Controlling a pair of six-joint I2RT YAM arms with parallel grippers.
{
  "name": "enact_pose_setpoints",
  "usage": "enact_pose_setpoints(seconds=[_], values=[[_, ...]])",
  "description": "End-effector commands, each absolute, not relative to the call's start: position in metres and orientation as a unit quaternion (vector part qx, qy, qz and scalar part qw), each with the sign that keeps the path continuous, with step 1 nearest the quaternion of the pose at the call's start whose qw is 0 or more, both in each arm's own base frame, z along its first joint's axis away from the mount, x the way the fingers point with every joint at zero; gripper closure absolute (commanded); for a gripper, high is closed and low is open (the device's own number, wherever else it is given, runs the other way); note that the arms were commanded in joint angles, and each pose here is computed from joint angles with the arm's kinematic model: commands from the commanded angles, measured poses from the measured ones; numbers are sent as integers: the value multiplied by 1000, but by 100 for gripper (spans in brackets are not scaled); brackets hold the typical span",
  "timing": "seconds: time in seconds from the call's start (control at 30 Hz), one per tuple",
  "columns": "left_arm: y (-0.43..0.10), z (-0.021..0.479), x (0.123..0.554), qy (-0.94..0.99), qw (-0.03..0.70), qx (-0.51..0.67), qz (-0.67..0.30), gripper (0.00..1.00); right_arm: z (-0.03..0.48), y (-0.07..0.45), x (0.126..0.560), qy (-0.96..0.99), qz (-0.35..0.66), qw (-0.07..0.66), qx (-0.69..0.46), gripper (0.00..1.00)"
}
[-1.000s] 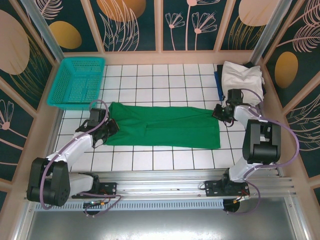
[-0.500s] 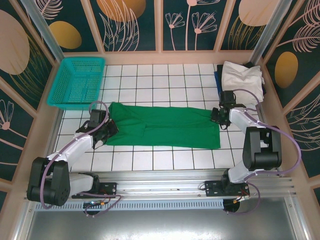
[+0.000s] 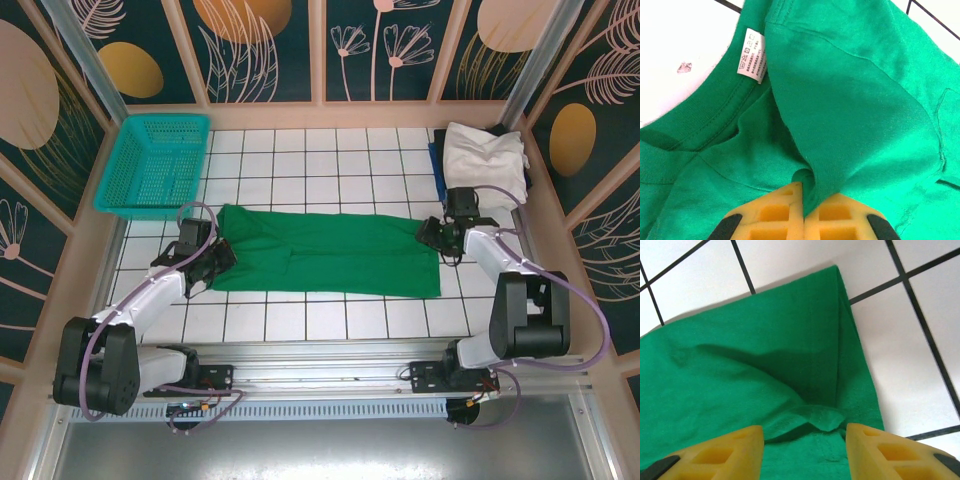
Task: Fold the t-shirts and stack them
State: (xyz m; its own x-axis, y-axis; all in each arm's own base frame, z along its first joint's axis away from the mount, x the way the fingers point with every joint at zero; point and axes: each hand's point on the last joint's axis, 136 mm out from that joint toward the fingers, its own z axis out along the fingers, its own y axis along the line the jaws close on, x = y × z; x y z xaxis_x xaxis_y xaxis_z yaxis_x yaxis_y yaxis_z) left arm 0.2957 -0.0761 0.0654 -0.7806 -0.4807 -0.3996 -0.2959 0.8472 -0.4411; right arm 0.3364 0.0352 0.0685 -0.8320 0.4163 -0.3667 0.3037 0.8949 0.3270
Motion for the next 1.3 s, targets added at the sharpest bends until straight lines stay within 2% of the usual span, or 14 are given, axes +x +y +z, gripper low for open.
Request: enact_pose_setpoints(seconds=[0.0,0.07,0.2,0.27,0.43,0.57,0.67,0.87,1.07,1.17,1.27], values=[[-75,73,297,924,260,-214,-182,100,63,43,346,934,189,224,204,53],[-75,73,298,924,261,-213,-180,100,63,41,350,928,205,227,215,54],[-75,74,299,924,262,-213,-181,100,64,39,356,917,231,230,230,65],[-76,74,299,924,262,-213,-182,100,62,35,357,915,232,223,245,66],[-78,76,300,922,263,-212,-189,100,48,33,352,912,238,193,272,59],[-78,78,301,921,266,-212,-189,100,34,32,344,910,235,173,294,59],[-78,78,302,921,266,-211,-189,100,33,32,346,908,236,176,298,66],[-79,84,306,920,272,-208,-191,100,47,23,363,912,219,193,288,100],[-87,123,333,913,297,-190,-206,100,92,6,405,939,149,224,216,100],[-85,136,334,908,311,-190,-206,100,107,5,406,952,79,241,169,100],[-82,126,323,909,304,-200,-203,100,92,23,391,965,29,238,105,100]])
